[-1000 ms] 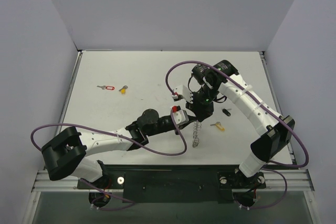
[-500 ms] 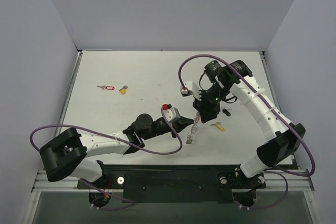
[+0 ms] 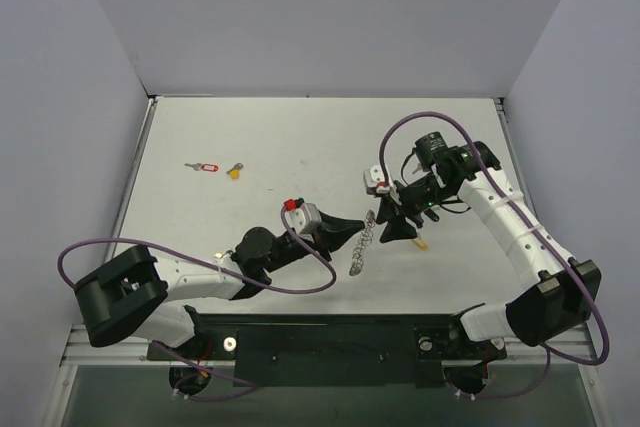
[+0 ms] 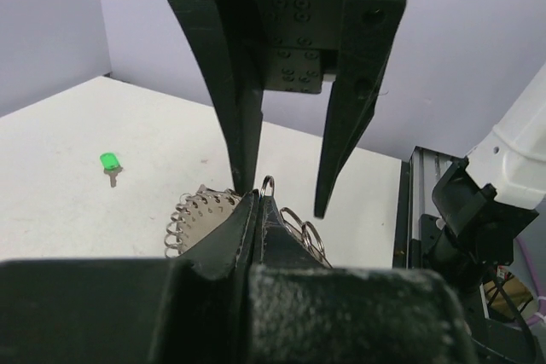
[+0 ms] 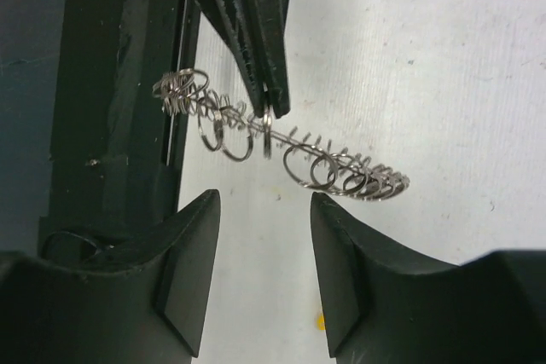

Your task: Put the keys on the keyring

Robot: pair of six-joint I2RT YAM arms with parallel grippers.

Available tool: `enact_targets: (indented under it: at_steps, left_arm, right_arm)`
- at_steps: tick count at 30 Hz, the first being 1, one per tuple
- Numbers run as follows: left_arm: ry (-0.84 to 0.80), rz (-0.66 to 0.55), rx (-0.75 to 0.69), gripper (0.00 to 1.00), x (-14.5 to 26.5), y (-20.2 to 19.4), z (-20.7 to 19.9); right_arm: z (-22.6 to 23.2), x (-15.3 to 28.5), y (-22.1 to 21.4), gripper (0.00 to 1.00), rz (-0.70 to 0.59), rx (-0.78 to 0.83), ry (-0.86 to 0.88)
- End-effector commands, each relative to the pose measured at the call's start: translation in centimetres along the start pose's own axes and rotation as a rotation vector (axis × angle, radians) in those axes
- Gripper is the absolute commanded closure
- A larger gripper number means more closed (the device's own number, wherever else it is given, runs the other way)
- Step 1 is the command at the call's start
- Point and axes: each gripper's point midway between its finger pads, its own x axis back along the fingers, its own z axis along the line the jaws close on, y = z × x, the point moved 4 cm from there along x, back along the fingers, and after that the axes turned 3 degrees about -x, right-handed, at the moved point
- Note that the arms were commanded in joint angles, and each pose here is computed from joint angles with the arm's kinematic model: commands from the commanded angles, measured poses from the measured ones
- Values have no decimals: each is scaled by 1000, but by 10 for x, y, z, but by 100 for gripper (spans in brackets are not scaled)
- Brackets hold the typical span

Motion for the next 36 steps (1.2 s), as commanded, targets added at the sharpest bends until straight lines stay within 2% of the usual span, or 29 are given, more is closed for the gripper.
enact_targets:
  at_steps: [1,12,19,24,36]
  left_arm:
    - [-13,-168,12,100,-6,36,-3]
    - [-16,-154,13,100,-6,32,-3]
    - [-2,-155,12,100,-3,33,-1]
    - [-5,-153,13,100,-2,33,-1]
    - [-20,-153,24,100,-3,33,-3]
  right_arm:
    - [-9,-5,22,59,-123,93,38]
    - [-2,1,31,69,-164,76,40]
    - [2,9,26,62,-120,69,6]
    - [5,16,29,62,-121,78,3]
    - [8,6,39,78,-140,90,110]
